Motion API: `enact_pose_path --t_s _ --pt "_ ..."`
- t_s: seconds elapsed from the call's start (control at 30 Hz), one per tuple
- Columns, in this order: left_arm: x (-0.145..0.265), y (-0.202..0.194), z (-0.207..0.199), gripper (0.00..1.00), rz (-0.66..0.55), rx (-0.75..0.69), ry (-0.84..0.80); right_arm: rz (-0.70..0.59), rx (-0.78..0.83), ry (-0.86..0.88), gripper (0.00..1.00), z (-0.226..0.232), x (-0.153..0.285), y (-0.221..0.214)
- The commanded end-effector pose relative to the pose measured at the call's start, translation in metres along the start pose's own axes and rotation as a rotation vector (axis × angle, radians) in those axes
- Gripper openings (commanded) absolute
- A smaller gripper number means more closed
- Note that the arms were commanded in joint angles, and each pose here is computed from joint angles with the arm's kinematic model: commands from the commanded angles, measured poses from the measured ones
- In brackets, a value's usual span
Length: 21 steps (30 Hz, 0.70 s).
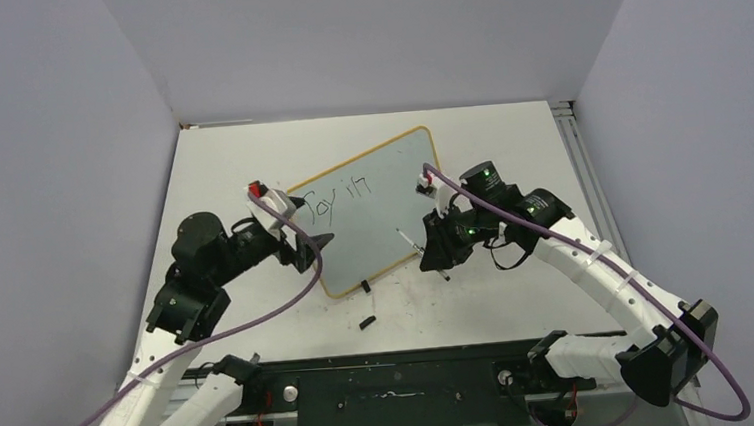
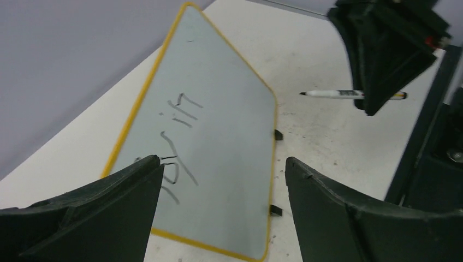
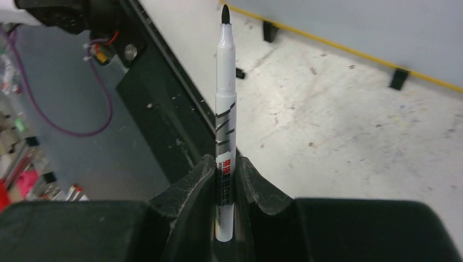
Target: Write a sentence on the whiteboard
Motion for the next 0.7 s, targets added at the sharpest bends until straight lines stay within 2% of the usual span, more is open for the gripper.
enact_pose_path --t_s 0.0,0.13,0.27,0.37,0.47,0.57,0.67 --pt "-0.006 -0.003 -0.039 0.8 0.046 -0.118 -0.13 0.066 -0.036 0.249 0.05 0.028 0.002 -0.007" --pt "-0.015 -0.02 -0.086 0.78 0.11 -0.194 -0.294 0.17 -0.101 0.343 0.05 0.038 -0.008 -0.022" --pt "-0.022 -0.035 -0.123 0.77 0.141 -0.312 -0.358 0.277 -0.109 0.361 0.05 0.051 -0.018 -0.038" --pt "-0.029 -0.05 -0.147 0.75 0.191 -0.424 -0.407 0.311 -0.105 0.38 0.05 0.061 -0.023 -0.043" --pt "-0.034 -0.063 -0.159 0.69 0.245 -0.48 -0.436 0.317 -0.089 0.385 0.05 0.067 -0.021 -0.041" --pt "-0.036 -0.07 -0.162 0.59 0.251 -0.486 -0.457 0.308 -0.08 0.386 0.05 0.07 -0.019 -0.039" --pt "-0.037 -0.074 -0.166 0.58 0.252 -0.484 -0.472 0.31 -0.074 0.393 0.05 0.072 -0.018 -0.04"
Point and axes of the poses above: each gripper's point midway between its finger pads, its own x axis back along the fingers, its own z axis along the line the jaws close on, y = z × x, the point moved 6 cm from there along x, back along the fingers, and after that the axes turned 1 degree about x, right-handed, at the moved point
